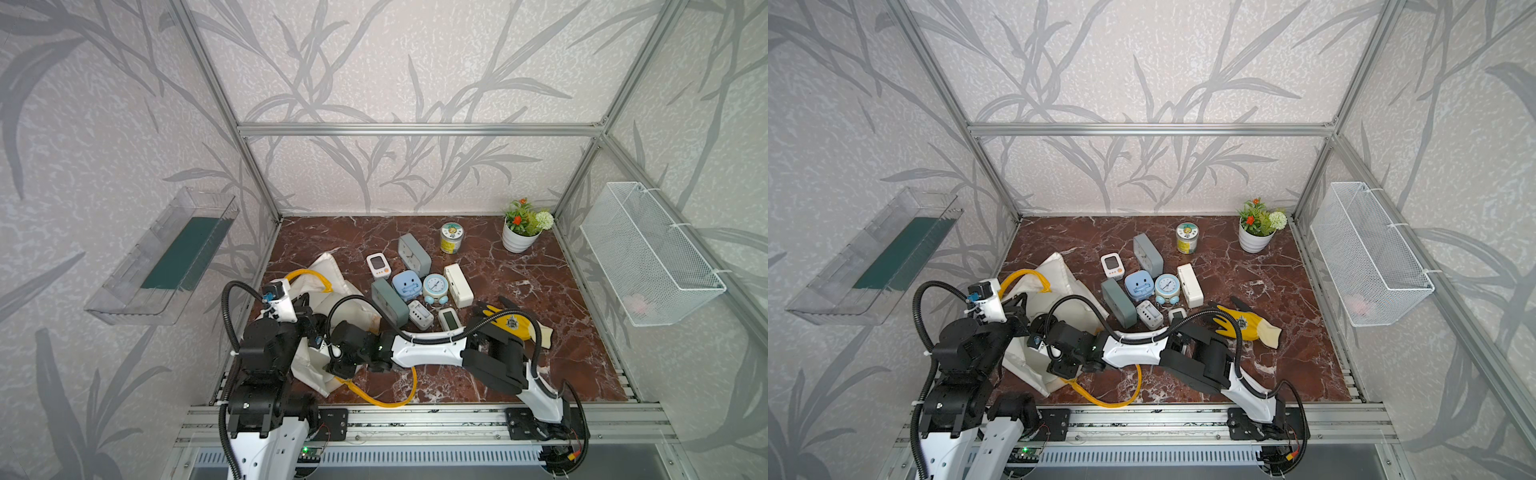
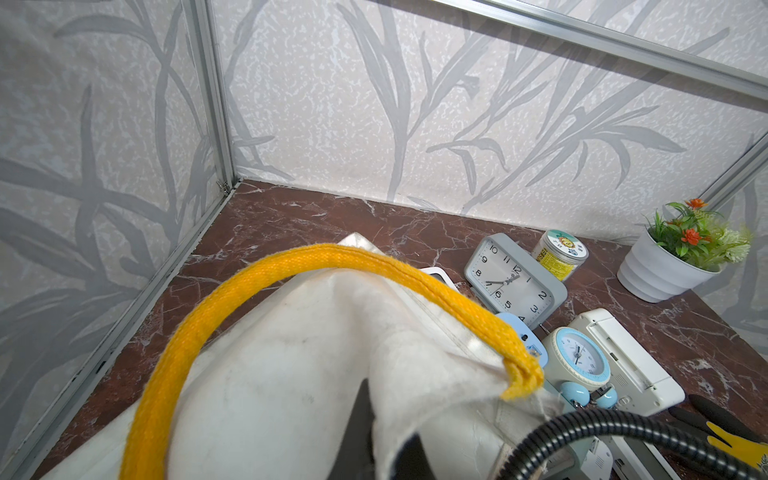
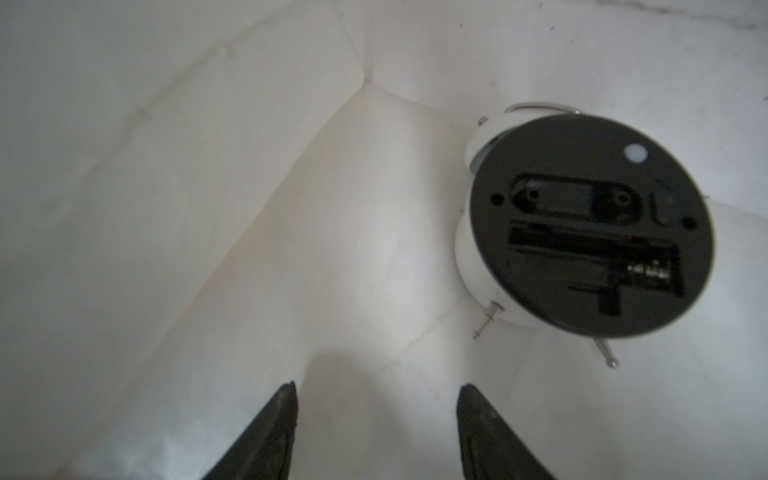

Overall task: Take the alarm clock out of the canvas bag
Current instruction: Pick up the alarm from the canvas bag.

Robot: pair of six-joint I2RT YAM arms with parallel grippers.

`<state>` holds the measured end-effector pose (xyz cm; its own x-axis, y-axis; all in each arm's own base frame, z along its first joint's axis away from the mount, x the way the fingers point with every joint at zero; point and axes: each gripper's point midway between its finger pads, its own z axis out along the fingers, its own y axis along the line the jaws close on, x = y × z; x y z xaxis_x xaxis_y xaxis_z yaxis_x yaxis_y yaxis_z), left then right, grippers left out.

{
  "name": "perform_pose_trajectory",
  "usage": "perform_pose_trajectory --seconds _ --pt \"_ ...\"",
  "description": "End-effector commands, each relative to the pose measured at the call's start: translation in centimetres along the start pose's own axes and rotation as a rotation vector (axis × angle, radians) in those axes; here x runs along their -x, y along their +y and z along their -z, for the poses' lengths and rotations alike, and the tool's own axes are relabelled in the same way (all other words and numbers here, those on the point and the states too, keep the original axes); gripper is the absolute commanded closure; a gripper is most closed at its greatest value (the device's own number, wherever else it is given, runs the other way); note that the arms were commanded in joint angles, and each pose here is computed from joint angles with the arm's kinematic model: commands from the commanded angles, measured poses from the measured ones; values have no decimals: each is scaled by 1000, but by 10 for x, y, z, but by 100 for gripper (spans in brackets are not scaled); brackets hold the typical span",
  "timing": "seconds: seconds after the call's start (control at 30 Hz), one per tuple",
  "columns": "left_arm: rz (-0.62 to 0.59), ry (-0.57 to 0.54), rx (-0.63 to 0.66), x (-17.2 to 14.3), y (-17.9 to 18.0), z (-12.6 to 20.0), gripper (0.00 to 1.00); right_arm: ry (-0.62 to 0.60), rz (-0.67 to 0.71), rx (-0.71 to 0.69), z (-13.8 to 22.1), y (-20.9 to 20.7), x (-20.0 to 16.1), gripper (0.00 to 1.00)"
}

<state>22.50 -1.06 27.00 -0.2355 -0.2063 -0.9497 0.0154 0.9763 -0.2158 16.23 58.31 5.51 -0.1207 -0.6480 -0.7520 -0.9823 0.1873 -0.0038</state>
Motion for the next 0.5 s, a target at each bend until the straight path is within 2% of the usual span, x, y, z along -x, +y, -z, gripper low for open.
perform_pose_trajectory --seconds 0.0,0.3,0.47 --pt "0 -92 -37 26 -9 9 100 53 -34 -28 -8 -14 -5 39" --pt "-10 -90 -38 27 -10 10 100 83 -118 -97 -23 -39 -6 40" --pt "-14 -90 -35 27 -9 11 100 82 -163 -106 -25 -50 -7 50"
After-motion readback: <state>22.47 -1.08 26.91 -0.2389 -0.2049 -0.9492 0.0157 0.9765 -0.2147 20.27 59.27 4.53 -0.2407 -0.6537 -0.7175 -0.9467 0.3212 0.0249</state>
